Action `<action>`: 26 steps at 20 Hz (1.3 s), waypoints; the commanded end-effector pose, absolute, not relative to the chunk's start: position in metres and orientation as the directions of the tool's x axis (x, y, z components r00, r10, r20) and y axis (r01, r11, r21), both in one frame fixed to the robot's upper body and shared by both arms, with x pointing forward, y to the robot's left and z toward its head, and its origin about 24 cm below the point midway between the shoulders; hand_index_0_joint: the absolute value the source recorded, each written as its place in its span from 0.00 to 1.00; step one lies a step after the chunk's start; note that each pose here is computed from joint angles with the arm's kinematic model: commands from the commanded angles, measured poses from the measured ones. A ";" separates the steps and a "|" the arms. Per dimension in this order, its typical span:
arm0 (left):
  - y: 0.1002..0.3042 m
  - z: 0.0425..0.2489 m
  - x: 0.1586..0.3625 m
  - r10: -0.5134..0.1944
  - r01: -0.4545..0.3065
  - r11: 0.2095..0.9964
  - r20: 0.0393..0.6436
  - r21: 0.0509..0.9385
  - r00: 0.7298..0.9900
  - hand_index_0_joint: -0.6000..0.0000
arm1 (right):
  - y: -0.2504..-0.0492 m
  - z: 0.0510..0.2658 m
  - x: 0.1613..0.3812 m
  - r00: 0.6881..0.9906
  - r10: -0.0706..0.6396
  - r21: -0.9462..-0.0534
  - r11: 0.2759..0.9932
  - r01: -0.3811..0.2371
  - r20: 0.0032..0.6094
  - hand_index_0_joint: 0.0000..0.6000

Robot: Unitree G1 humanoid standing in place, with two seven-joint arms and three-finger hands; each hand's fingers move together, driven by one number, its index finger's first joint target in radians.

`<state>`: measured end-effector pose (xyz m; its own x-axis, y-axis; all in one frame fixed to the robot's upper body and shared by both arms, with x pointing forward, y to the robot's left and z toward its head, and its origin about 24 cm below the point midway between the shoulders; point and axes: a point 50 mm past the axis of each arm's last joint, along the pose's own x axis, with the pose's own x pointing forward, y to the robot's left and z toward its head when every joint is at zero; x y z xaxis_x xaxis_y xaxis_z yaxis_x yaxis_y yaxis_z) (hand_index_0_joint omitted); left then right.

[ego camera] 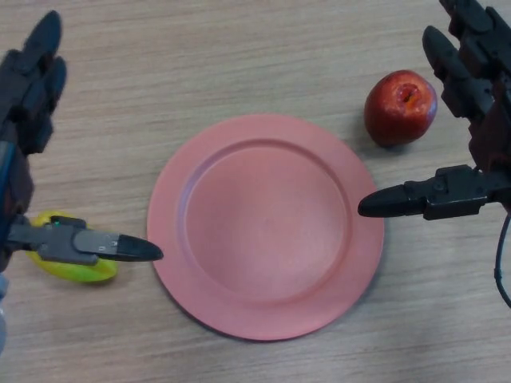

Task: Pick up the yellow starfruit and place it on the plate

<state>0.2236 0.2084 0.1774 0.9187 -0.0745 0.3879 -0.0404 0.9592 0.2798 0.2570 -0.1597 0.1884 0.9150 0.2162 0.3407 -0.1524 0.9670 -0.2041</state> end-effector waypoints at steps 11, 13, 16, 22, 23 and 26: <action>0.267 0.167 0.200 -0.093 -0.196 0.739 0.387 0.644 0.917 1.00 | -0.154 0.218 0.257 0.824 0.196 -0.227 0.970 -0.084 0.532 0.00; 0.270 0.161 0.205 -0.093 -0.230 0.686 0.396 0.690 0.913 1.00 | -0.155 0.220 0.256 0.822 0.190 -0.214 0.973 -0.085 0.537 0.00; 0.270 0.151 0.214 -0.101 -0.231 0.631 0.373 0.741 0.922 1.00 | -0.156 0.220 0.254 0.819 0.188 -0.224 0.972 -0.075 0.541 0.00; 0.266 0.134 0.234 -0.120 -0.223 0.574 0.350 0.788 0.929 1.00 | -0.162 0.221 0.249 0.825 0.174 -0.203 0.976 -0.074 0.538 0.00; 0.265 0.132 0.238 -0.119 -0.229 0.565 0.353 0.792 0.928 1.00 | -0.163 0.221 0.249 0.823 0.172 -0.206 0.976 -0.069 0.541 0.00; 0.259 0.124 0.246 -0.128 -0.211 0.555 0.333 0.805 0.934 1.00 | -0.166 0.222 0.248 0.829 0.168 -0.214 0.975 -0.059 0.534 0.00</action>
